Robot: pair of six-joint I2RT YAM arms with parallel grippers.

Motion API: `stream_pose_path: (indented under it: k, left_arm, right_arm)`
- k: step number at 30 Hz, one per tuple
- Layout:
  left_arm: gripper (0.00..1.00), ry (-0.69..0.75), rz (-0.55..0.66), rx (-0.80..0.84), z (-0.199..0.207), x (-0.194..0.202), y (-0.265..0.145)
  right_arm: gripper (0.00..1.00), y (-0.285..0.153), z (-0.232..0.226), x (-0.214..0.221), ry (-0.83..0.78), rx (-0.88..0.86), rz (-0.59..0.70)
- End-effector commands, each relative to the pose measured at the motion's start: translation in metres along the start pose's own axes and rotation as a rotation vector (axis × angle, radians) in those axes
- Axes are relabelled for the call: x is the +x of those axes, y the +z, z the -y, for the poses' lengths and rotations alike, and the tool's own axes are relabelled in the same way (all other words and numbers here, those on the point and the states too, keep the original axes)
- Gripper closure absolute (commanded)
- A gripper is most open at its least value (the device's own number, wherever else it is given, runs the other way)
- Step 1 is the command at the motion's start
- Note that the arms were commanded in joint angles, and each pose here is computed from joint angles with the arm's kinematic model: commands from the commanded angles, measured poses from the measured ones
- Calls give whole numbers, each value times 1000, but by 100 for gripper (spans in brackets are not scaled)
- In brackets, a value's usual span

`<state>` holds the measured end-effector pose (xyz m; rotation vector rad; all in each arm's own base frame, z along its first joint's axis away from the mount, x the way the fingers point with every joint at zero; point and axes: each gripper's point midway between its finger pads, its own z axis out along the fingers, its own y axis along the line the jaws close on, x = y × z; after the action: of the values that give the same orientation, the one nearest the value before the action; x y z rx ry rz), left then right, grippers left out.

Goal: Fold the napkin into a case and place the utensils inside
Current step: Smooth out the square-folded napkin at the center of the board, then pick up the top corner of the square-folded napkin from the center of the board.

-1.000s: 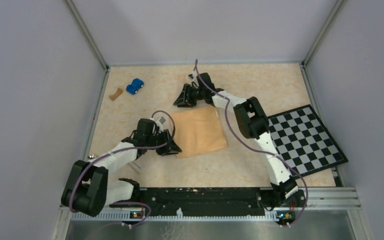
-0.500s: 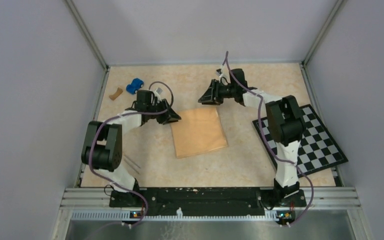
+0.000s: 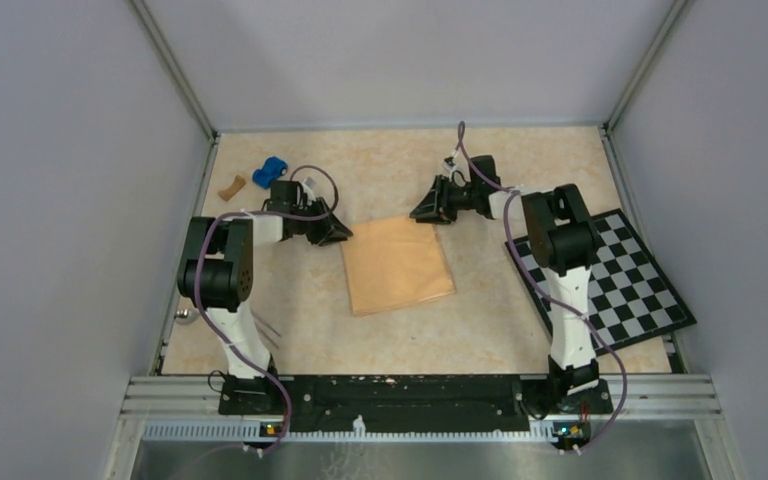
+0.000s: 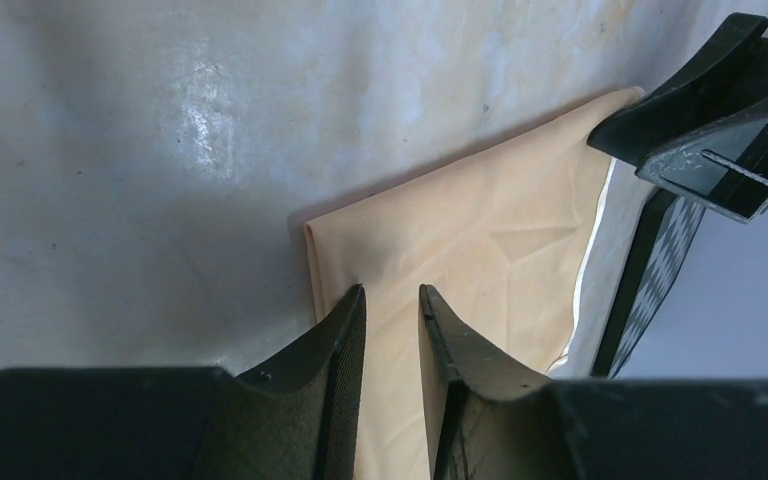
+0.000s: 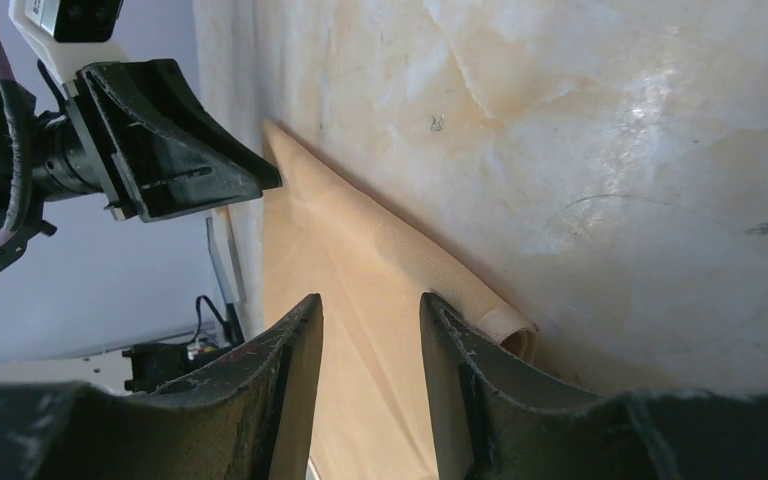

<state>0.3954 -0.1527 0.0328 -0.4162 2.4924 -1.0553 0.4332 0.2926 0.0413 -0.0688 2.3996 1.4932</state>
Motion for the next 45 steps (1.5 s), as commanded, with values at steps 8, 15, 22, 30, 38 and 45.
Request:
stream_pose_path:
  k: [8,15,22,30,38,45]
  left_arm:
    - [67,65,25,-88,-11,-9,-9]
    - [41,250,48,70,71,-17,-53]
    - [21,431,40,173,106,10,-98]
    - [24,351,-91,94,67,106,-61]
    - [23,346,-44,8,38,116,-52]
    - [23,321,-82,39,34,131,-40]
  right_arm:
    - [55,-48,45,-44,-139,315,58]
    - [52,-125,-19,-8,-160,564,151]
    - [48,-157,-30,111,-43,473,85]
    - [60,-152,-16,158,81,391,83]
    - [62,-143,9,160,109,400,80]
    - [65,-133,15,155,115,388,66]
